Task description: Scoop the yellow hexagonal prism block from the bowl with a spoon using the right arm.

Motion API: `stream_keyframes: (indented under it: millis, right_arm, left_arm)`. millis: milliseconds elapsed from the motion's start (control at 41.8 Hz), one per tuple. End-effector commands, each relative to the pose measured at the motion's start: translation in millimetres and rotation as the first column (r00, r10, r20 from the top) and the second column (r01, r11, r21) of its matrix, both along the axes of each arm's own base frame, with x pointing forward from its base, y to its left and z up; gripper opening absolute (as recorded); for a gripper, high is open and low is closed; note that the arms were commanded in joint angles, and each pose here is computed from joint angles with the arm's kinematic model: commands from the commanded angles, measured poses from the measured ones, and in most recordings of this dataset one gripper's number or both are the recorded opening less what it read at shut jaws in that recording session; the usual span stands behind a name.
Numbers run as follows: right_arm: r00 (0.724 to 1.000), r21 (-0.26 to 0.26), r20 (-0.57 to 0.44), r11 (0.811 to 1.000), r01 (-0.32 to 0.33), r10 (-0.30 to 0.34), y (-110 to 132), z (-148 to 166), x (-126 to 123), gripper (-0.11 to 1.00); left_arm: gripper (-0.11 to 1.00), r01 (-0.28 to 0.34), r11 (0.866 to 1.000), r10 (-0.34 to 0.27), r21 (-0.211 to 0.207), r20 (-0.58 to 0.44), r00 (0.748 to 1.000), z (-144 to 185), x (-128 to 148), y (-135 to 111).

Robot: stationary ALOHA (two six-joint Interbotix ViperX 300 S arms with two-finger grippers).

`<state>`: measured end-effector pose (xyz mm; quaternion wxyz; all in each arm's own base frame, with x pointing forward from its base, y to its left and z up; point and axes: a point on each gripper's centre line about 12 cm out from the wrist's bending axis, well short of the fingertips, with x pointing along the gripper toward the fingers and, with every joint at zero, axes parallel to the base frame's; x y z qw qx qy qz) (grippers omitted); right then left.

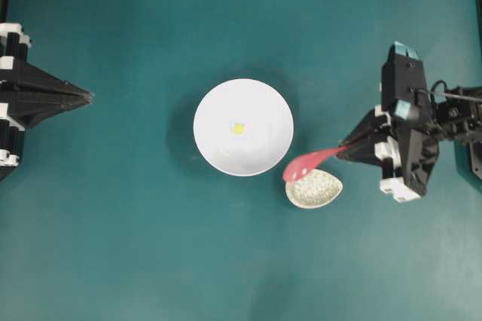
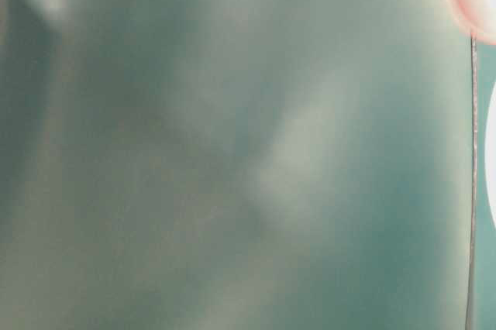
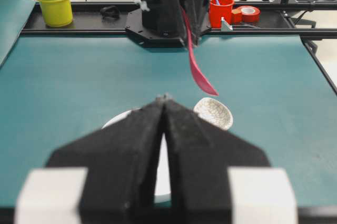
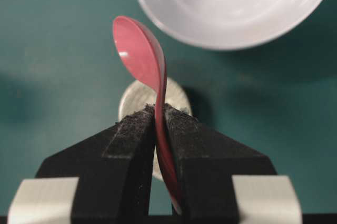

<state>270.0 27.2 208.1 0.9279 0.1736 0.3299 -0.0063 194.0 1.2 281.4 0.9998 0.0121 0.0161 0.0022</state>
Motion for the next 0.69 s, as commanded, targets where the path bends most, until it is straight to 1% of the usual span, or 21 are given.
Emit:
stream_keyframes:
  millis: [0, 215, 359, 479, 670]
  right_arm:
    - [1.0, 0.015, 0.031, 1.0, -0.002, 0.001, 5, -1, -2, 0.11]
    - [1.0, 0.051, 0.011, 0.998, 0.025, -0.026, 7, -22, -11, 0.11]
    - [1.0, 0.057, -0.02, 0.998, 0.025, -0.024, 11, -34, -11, 0.11]
    - [0.999, 0.063, -0.048, 0.998, 0.028, -0.025, 14, -43, -8, 0.11]
    - [0.995, 0.072, -0.09, 0.996, 0.048, -0.041, 14, -56, -6, 0.11]
  left_arm:
    - [0.0, -0.001, 1.0, 0.001, 0.006, 0.011, 1.0, 4, 2, 0]
    - [0.0, 0.0, 1.0, 0.0, 0.025, 0.012, 1.0, 4, 2, 0]
    - [0.0, 0.001, 0.999, -0.002, 0.034, 0.018, 1.0, 5, 2, 0]
    - [0.0, 0.0, 0.999, -0.001, 0.034, 0.017, 1.0, 5, 2, 0]
    - [0.0, 0.0, 0.999, -0.001, 0.034, 0.017, 1.0, 5, 2, 0]
